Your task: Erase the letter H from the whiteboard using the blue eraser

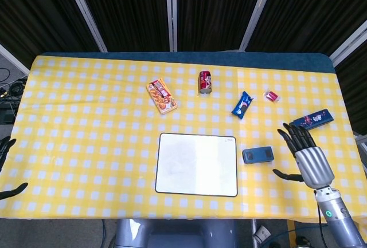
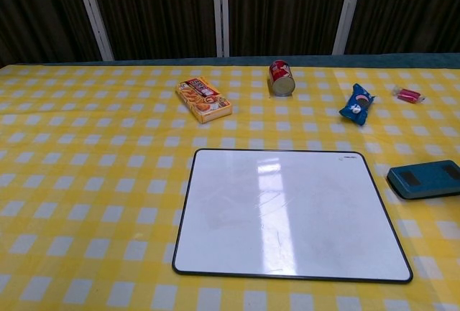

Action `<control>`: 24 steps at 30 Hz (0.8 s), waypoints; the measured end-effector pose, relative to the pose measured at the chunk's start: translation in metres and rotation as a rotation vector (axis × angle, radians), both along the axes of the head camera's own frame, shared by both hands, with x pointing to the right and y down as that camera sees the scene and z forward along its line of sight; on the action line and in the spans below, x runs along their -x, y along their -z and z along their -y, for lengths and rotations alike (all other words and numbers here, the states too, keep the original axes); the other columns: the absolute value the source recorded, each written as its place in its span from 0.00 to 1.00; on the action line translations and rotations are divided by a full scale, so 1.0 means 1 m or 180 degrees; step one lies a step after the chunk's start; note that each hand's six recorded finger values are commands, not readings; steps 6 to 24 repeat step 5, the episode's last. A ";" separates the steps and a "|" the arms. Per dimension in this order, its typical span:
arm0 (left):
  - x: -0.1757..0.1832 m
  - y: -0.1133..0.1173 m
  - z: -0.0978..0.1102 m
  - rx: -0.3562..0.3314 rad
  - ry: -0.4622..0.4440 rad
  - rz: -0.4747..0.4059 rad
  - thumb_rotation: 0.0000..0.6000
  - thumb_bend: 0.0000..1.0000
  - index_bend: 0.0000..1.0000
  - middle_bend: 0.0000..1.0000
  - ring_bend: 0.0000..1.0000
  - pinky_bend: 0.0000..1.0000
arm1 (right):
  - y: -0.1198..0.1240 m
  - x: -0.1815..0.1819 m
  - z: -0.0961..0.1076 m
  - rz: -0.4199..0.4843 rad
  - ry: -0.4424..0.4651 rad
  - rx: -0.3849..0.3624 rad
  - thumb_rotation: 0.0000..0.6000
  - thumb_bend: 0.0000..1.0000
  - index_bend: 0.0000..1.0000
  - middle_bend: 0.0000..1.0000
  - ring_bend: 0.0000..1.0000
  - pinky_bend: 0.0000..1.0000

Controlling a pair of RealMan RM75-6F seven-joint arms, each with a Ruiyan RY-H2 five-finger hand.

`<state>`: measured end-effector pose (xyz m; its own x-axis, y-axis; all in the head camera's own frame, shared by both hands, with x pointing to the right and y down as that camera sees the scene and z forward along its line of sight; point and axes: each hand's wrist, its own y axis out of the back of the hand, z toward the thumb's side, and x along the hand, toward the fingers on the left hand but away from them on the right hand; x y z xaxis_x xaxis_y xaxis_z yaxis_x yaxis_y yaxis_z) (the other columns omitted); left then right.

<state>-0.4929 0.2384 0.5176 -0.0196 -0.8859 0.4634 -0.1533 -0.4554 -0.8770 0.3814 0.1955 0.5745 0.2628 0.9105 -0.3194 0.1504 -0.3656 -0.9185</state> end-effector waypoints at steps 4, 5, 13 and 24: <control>0.001 0.001 -0.001 0.0006 0.0007 -0.0021 1.00 0.00 0.00 0.00 0.00 0.00 | 0.010 -0.008 -0.005 -0.0059 -0.0056 -0.0142 1.00 0.00 0.08 0.00 0.00 0.00; 0.001 0.001 -0.001 0.0009 0.0009 -0.0026 1.00 0.00 0.00 0.00 0.00 0.00 | 0.011 -0.009 -0.006 -0.0085 -0.0048 -0.0160 1.00 0.00 0.08 0.00 0.00 0.00; 0.001 0.001 -0.001 0.0009 0.0009 -0.0026 1.00 0.00 0.00 0.00 0.00 0.00 | 0.011 -0.009 -0.006 -0.0085 -0.0048 -0.0160 1.00 0.00 0.08 0.00 0.00 0.00; 0.001 0.001 -0.001 0.0009 0.0009 -0.0026 1.00 0.00 0.00 0.00 0.00 0.00 | 0.011 -0.009 -0.006 -0.0085 -0.0048 -0.0160 1.00 0.00 0.08 0.00 0.00 0.00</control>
